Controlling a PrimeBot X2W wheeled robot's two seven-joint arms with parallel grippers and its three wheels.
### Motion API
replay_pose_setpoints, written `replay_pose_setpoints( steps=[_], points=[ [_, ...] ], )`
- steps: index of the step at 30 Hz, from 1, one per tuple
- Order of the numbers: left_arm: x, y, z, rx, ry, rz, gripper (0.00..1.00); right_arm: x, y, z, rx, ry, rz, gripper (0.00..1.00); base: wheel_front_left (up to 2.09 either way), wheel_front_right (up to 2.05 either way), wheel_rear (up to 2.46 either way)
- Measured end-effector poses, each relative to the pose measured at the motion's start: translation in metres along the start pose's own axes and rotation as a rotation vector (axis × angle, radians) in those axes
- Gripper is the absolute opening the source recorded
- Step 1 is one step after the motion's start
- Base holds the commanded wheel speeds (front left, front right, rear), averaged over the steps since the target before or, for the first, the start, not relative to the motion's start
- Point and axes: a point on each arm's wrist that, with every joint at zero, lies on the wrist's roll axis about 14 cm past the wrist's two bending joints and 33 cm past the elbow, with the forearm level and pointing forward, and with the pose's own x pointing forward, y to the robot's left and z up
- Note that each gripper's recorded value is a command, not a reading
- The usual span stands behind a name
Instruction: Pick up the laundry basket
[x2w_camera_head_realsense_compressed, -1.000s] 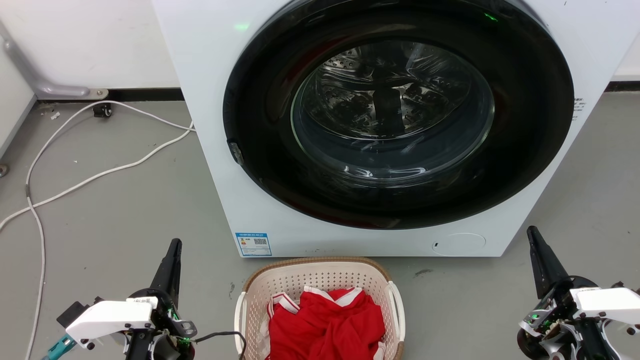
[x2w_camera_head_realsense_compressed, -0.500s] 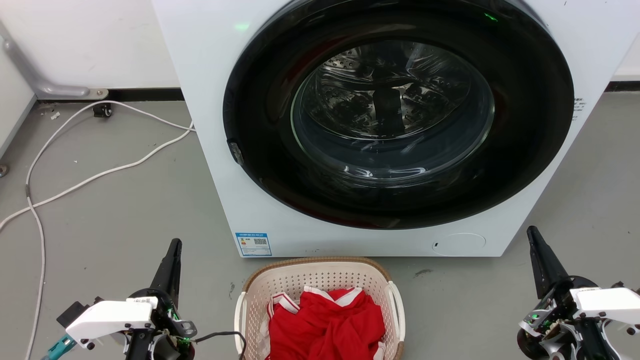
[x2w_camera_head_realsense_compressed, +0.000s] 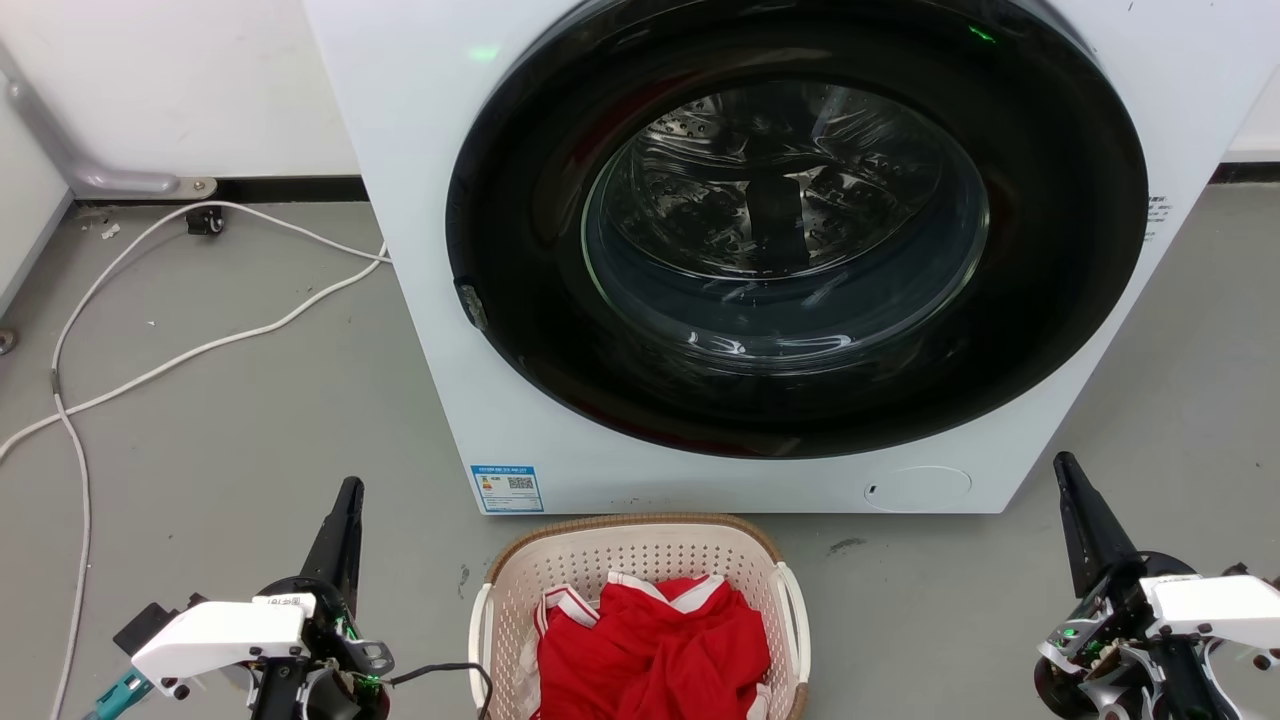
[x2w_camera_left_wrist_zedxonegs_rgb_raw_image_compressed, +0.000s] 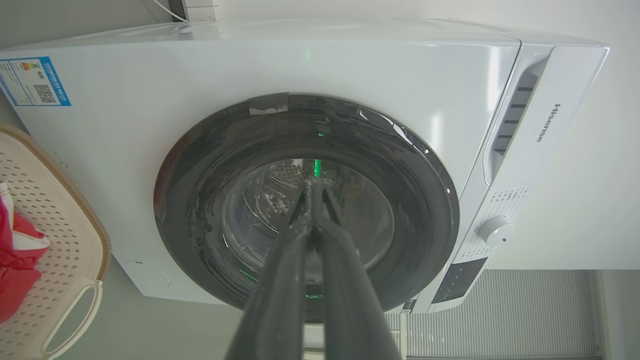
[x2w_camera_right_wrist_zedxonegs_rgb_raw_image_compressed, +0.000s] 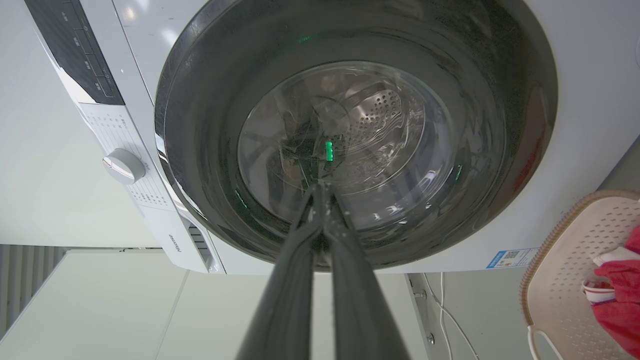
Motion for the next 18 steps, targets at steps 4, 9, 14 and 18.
replay_pose_setpoints(
  steps=[4, 9, 14, 18],
  points=[
    [0.000, 0.000, 0.000, 0.000, 0.000, 0.000, 0.00, 0.000, 0.000, 0.000, 0.000, 0.000, 0.000, 0.00, 0.00, 0.00, 0.00],
    [-0.009, 0.021, -0.001, -0.008, -0.002, 0.062, 1.00, -0.010, -0.021, 0.000, 0.005, -0.003, -0.063, 1.00, 0.00, 0.00, 0.00],
    [-0.011, 0.023, 0.000, 0.028, -0.015, 0.068, 1.00, -0.012, -0.026, 0.002, -0.026, -0.020, -0.077, 1.00, 0.00, 0.00, 0.00],
    [-0.010, 0.019, 0.002, 0.090, -0.026, 0.060, 1.00, -0.011, -0.021, 0.004, -0.106, -0.028, -0.066, 1.00, 0.00, 0.00, 0.00]
  ],
)
